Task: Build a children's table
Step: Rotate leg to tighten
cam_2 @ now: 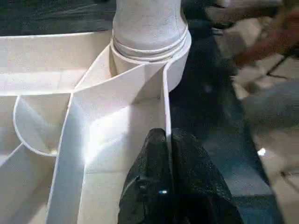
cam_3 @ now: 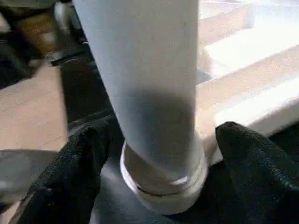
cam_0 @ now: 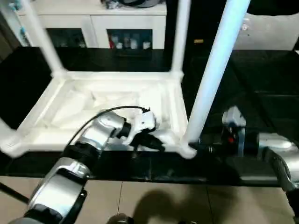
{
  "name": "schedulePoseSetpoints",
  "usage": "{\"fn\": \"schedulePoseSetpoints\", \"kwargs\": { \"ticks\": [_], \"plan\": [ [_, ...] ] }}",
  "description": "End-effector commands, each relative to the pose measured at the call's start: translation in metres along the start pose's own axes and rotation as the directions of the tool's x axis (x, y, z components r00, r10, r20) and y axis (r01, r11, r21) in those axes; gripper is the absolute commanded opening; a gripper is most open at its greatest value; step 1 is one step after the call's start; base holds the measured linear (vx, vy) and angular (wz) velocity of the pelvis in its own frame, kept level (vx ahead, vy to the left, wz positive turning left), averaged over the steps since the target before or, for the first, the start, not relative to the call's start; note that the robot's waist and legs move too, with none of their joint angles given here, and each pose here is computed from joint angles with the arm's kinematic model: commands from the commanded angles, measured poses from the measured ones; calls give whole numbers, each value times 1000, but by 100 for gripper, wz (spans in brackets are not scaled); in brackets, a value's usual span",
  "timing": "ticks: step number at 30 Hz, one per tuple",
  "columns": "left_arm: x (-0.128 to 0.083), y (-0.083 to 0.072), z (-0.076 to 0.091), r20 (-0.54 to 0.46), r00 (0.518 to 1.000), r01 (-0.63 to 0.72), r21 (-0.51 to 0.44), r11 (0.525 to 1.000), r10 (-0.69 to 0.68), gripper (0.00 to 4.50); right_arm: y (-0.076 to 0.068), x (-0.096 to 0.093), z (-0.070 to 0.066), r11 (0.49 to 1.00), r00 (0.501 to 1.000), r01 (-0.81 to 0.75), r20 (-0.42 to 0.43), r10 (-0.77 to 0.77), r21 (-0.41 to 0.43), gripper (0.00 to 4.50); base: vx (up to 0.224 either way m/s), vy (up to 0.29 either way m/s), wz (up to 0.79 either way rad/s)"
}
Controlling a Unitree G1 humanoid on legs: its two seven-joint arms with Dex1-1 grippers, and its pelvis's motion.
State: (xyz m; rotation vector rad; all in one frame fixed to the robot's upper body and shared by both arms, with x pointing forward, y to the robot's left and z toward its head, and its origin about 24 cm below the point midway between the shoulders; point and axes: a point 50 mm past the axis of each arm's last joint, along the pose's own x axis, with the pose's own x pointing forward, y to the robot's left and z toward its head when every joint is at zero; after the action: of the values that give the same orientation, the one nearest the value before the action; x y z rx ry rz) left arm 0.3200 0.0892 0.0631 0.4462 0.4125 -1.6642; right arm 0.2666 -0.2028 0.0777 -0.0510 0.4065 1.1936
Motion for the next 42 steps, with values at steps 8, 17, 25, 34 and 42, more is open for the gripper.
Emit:
{"fn": "schedulePoseSetpoints", "kwargs": {
  "ticks": [8,17,25,34,42],
  "plan": [
    [5,-8,14,-12,989,145,121,982,-145,0,8,2,1,992,992,-127,0,127,-1,309,0,0,0],
    [4,-11,12,-19,987,163,121,979,-162,0,13,2,0,980,980,-197,1,197,31,231,0,0,0],
    [9,0,18,55,998,15,60,998,-18,0,17,15,2,987,988,-146,68,142,65,212,0,0,0],
    [23,24,38,122,959,-244,-93,965,254,0,-14,46,1,940,952,302,10,-307,159,204,0,0,0],
    [42,39,54,120,874,-445,-190,875,471,0,-25,76,13,829,840,524,39,-541,195,270,0,0,0]
  ]
}}
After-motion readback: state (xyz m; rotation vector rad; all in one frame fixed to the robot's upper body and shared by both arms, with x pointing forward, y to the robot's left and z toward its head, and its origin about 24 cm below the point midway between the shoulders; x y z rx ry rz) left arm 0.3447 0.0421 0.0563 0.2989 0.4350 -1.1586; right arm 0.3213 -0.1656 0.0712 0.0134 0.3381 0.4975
